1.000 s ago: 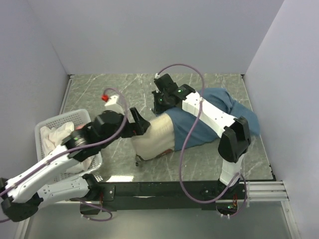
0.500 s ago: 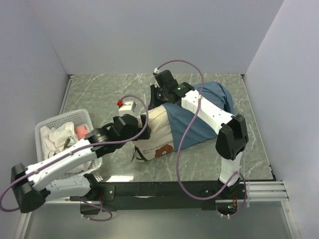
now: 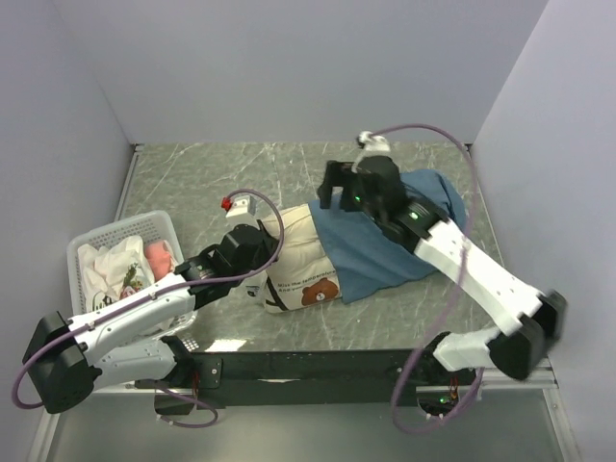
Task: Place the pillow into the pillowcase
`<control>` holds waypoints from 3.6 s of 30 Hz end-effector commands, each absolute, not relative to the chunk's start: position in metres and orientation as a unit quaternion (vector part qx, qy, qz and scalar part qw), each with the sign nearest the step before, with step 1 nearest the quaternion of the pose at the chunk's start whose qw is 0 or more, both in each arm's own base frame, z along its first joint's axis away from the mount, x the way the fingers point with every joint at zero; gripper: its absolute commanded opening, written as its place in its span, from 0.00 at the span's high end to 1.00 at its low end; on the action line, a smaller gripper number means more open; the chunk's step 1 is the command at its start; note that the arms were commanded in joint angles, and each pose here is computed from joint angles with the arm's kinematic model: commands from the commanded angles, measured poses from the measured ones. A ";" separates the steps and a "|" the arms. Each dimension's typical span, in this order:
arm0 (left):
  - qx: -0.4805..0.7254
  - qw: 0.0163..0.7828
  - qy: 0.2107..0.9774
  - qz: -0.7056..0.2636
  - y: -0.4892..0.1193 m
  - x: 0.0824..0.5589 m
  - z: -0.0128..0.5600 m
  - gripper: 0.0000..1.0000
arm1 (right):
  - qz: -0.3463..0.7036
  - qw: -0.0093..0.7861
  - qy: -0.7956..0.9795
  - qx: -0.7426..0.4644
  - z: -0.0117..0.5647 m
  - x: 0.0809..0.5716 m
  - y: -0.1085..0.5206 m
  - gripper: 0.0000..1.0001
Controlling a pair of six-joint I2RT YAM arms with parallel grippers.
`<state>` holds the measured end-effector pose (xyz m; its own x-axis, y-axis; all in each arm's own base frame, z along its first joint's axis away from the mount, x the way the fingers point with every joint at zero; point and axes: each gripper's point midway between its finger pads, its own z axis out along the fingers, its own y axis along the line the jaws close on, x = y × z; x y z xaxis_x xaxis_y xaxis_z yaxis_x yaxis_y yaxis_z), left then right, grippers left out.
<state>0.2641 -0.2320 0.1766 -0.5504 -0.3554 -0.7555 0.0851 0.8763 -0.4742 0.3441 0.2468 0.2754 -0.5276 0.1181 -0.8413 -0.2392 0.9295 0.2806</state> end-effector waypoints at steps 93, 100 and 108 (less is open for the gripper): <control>-0.232 0.310 0.863 -0.324 -0.221 0.212 0.089 0.01 | 0.142 0.343 0.914 -0.163 0.143 0.278 0.297 0.77; -0.230 0.339 0.823 -0.392 -0.254 0.235 0.090 0.01 | 0.108 0.340 0.920 -0.164 0.115 0.272 0.276 0.26; -0.197 0.389 0.792 -0.428 -0.276 0.259 0.128 0.99 | 0.062 0.351 0.924 -0.140 0.128 0.287 0.271 0.88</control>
<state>0.2313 -0.2568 0.0689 -0.7010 -0.5996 -0.3862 -0.1236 0.6354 -0.7622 0.2672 0.2660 0.0924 -0.7485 -0.2630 -0.6088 -0.3531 0.9351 0.0301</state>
